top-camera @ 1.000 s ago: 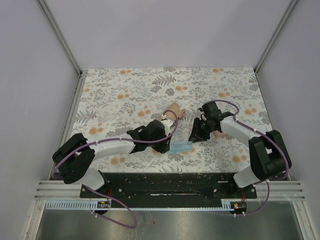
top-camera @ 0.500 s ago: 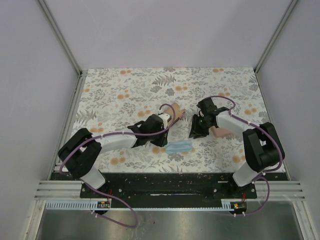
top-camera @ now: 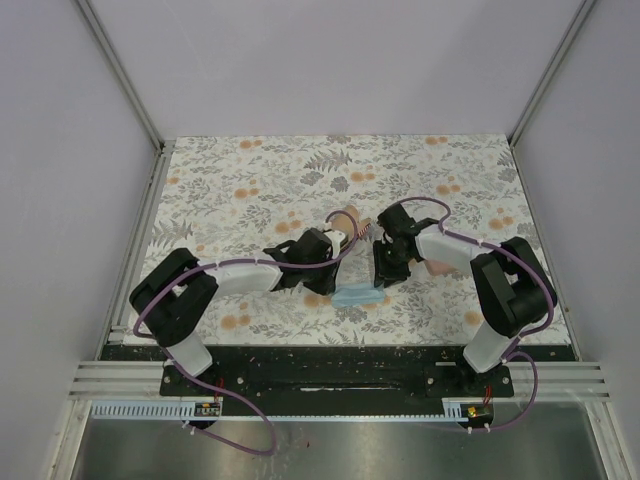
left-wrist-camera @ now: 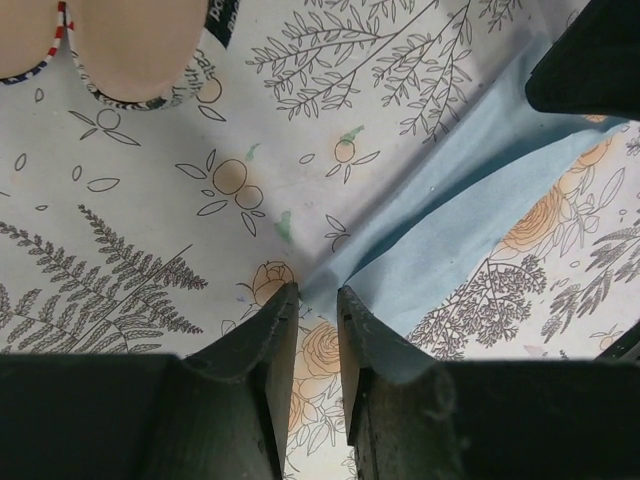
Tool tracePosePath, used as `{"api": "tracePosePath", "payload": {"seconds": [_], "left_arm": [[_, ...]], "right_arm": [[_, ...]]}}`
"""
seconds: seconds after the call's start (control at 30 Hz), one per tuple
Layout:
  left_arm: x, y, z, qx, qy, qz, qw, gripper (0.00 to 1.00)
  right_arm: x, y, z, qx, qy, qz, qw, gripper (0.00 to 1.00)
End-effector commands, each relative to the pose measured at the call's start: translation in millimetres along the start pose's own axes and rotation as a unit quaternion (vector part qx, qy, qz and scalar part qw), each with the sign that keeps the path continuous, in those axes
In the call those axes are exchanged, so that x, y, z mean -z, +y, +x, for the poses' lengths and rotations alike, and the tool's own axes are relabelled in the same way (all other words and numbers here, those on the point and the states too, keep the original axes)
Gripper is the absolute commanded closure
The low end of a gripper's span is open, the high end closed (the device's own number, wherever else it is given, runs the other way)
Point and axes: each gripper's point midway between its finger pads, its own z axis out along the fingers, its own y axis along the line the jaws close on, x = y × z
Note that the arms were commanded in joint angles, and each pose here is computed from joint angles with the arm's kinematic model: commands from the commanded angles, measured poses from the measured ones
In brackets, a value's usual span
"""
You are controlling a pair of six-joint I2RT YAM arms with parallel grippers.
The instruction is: Organize the sunglasses
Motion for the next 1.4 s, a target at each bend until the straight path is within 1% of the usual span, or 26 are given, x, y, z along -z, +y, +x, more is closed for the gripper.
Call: {"api": "tracePosePath", "payload": {"seconds": [0.0, 0.07, 0.2, 0.3, 0.4, 0.43, 0.57, 0.67, 0.77, 0.83, 0.93, 0.97, 1.03, 1.2, 1.37], "left_arm": [[-3.1, -7.7, -13.6, -0.021, -0.007, 0.023, 0.999, 0.75], [-4.6, -7.9, -10.7, -0.024, -0.002, 0.023, 0.999, 0.76], [-7.1, -7.3, -9.0, -0.027, 0.001, 0.024, 0.999, 0.81], [-9.2, -8.5, -8.7, -0.028, 0.004, 0.028, 0.999, 0.88], [-9.9, -9.5, -9.2, -0.028, 0.007, 0.032, 0.999, 0.97], [-10.0, -10.3, -9.6, -0.028, 0.007, 0.033, 0.999, 1.00], [-8.3, -10.8, -9.9, -0.028, 0.006, 0.034, 0.999, 1.00], [-6.7, -11.7, -11.1, -0.029, 0.004, 0.035, 0.999, 1.00], [-5.9, -12.9, -11.6, -0.030, 0.003, 0.037, 0.999, 1.00], [-5.6, -12.3, -12.4, -0.029, 0.002, 0.036, 0.999, 1.00], [-5.7, -10.9, -12.4, -0.026, 0.003, 0.031, 0.999, 1.00], [-5.6, -10.7, -13.2, -0.025, 0.002, 0.029, 0.999, 1.00], [-4.2, -8.0, -15.7, -0.019, -0.001, 0.019, 1.000, 1.00], [2.5, -7.1, -21.9, 0.000, -0.014, 0.009, 1.000, 1.00], [18.0, -11.7, -35.9, 0.012, -0.043, 0.010, 0.999, 1.00]], "right_arm": [[0.5, -9.2, 2.3, 0.011, -0.006, 0.032, 0.999, 0.61], [-0.5, -12.8, -0.7, 0.012, -0.010, 0.053, 0.998, 0.62], [1.9, -14.9, -5.0, 0.015, -0.024, 0.068, 0.997, 0.62], [1.8, -13.9, -7.6, 0.020, -0.030, 0.067, 0.997, 0.61], [-2.6, -11.3, -7.6, 0.024, -0.031, 0.062, 0.997, 0.56], [-3.3, -9.3, -7.0, 0.025, -0.030, 0.059, 0.998, 0.56], [-8.1, -5.3, -0.9, 0.033, -0.026, 0.060, 0.997, 0.56], [-12.0, -4.7, 3.8, 0.036, -0.022, 0.063, 0.997, 0.60], [-15.2, -1.2, 9.1, 0.037, -0.019, 0.061, 0.997, 0.69], [-14.0, -3.1, 5.9, 0.040, -0.028, 0.074, 0.996, 0.71], [-14.3, 2.0, 4.4, 0.041, -0.033, 0.071, 0.996, 0.80], [-14.4, 3.2, 3.5, 0.041, -0.034, 0.071, 0.996, 0.85], [-13.0, 6.1, 0.6, 0.043, -0.041, 0.069, 0.996, 1.00], [0.2, 17.2, -10.8, 0.041, -0.072, 0.045, 0.996, 1.00], [29.2, 31.5, -30.1, 0.045, -0.124, 0.022, 0.991, 1.00]]}}
